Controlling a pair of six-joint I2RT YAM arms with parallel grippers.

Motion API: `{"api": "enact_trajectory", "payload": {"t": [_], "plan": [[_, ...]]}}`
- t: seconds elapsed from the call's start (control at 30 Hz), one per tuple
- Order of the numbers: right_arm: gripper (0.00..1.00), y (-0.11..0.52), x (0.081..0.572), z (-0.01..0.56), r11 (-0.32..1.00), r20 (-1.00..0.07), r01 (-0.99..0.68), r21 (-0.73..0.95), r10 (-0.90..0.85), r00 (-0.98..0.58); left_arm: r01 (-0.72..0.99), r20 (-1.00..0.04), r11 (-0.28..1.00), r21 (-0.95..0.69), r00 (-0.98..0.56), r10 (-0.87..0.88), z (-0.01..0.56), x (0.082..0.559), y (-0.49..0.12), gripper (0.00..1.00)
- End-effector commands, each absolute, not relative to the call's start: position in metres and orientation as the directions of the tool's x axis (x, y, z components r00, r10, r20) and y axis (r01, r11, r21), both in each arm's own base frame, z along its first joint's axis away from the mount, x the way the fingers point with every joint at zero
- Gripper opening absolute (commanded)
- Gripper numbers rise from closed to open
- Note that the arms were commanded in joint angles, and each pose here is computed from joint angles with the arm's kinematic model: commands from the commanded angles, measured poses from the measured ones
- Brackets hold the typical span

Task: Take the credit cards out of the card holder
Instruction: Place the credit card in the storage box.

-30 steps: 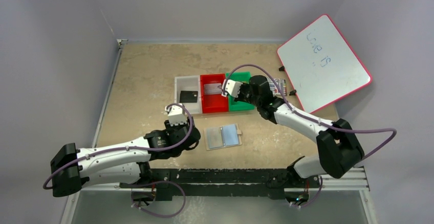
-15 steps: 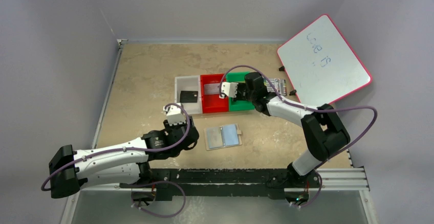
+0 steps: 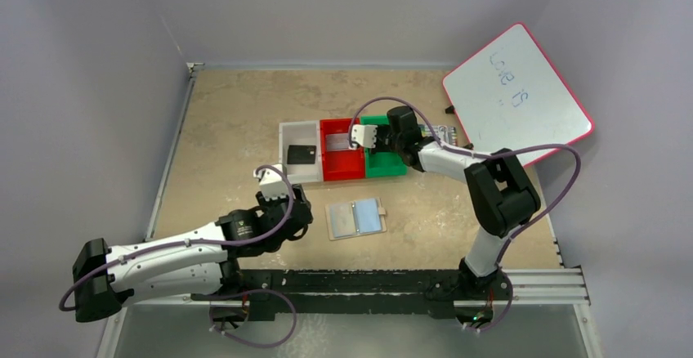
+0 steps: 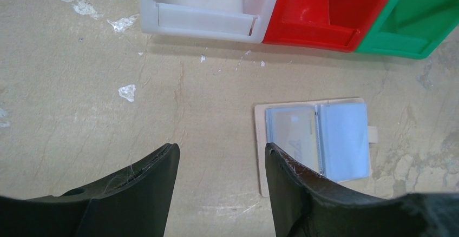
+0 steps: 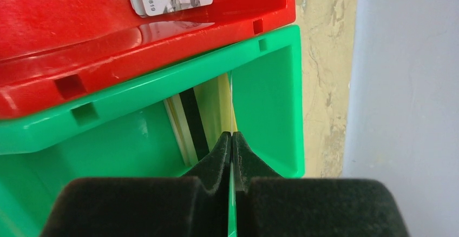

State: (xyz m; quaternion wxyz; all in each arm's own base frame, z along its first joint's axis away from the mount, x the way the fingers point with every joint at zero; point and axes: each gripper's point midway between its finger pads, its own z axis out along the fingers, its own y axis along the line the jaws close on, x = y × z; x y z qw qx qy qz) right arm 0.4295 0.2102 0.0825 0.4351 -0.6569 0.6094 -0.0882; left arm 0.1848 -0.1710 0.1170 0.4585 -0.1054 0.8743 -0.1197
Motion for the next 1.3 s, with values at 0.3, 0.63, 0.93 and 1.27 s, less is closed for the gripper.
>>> {"api": "enact_trajectory", "payload": {"t": [0.3,0.63,0.93,1.27], "plan": [[0.01,0.220,0.458,0.098,0.087,-0.389,-0.667,-0.740,-0.864,0.319,-0.080,-0.784,0.944,-0.322,-0.536,-0.312,0.121,0.187,-0.170,0.60],[0.04,0.220,0.459,0.085,0.065,-0.378,-0.689,-0.722,-0.871,0.313,-0.080,-0.782,0.941,-0.328,-0.536,-0.318,0.119,0.187,-0.172,0.59],[0.09,0.217,0.454,0.076,0.072,-0.383,-0.716,-0.694,-0.879,0.283,-0.078,-0.782,0.943,-0.323,-0.539,-0.313,0.117,0.187,-0.171,0.59],[0.14,0.217,0.447,0.073,0.084,-0.412,-0.767,-0.636,-0.877,0.246,-0.067,-0.779,0.945,-0.319,-0.550,-0.302,0.115,0.186,-0.174,0.59]]}}
